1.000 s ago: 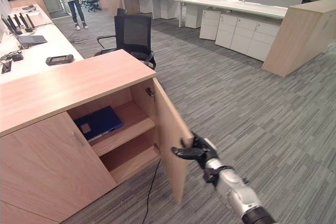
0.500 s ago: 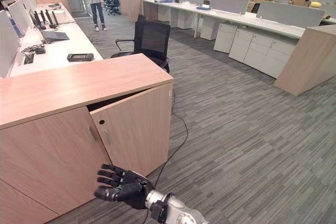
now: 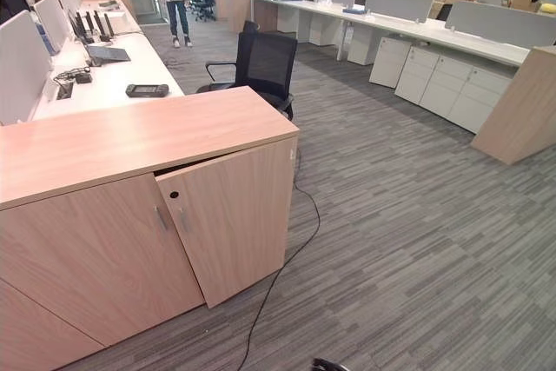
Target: Put the empty folder in the office cabinet
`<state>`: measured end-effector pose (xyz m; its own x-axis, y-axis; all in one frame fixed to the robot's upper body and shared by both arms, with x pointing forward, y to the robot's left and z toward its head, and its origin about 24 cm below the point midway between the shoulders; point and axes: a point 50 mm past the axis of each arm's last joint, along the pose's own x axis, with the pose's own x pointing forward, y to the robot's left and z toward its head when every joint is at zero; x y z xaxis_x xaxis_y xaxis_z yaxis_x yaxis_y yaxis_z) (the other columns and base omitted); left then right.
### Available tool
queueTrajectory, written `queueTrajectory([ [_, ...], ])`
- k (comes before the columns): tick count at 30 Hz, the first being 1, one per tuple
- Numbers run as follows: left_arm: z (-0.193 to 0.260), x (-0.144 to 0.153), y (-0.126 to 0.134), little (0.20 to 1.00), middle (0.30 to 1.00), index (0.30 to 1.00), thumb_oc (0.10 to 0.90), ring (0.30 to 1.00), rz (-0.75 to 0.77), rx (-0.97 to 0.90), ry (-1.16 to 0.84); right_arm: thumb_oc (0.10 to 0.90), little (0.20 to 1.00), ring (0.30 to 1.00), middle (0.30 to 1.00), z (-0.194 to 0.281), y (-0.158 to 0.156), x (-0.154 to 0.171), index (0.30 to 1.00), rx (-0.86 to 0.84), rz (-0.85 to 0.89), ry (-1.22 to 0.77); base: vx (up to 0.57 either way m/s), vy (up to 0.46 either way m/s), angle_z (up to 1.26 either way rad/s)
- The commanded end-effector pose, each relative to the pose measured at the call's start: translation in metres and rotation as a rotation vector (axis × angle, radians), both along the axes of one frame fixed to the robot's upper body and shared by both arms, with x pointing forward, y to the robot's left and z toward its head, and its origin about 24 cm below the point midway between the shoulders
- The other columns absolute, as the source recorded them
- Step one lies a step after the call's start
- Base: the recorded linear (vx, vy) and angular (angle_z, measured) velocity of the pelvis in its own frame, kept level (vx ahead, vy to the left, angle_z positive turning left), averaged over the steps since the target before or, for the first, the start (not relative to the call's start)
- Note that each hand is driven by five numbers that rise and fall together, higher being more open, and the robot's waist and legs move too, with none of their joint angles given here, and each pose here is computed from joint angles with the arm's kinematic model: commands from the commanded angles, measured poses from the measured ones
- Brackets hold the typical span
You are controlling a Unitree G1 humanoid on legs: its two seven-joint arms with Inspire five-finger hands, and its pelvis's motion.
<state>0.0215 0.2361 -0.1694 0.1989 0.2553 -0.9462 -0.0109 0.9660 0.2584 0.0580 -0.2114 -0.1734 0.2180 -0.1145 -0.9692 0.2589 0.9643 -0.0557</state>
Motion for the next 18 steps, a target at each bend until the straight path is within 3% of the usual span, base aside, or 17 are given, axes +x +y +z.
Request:
queueTrajectory([
  [1,0.004,0.041,-0.004,0.9,0.9,0.9,0.8,0.9,-0.089,0.039,-0.12,0.8,0.9,0.9,0.9,0.0,0.007,0.012,0.9,-0.042,-0.137,-0.013,0.0,0.032,0.2],
  [5,0.002,0.044,-0.013,0.9,0.9,0.9,0.8,0.9,-0.058,-0.039,-0.128,0.8,0.9,0.9,0.9,0.0,-0.006,-0.008,0.9,-0.091,-0.209,0.083,0.0,0.025,0.18],
  [10,0.0,0.039,-0.019,0.9,0.9,0.9,0.8,0.9,0.166,-0.161,-0.169,0.8,0.9,0.9,0.9,-0.001,-0.01,-0.019,0.9,-0.075,-0.308,0.105,0.01,0.011,0.2],
  [18,-0.002,0.029,-0.022,0.9,0.9,0.9,0.8,0.9,0.197,-0.151,-0.139,0.8,0.9,0.9,0.9,-0.001,-0.006,-0.017,0.9,-0.076,-0.316,0.091,0.0,-0.003,0.3],
])
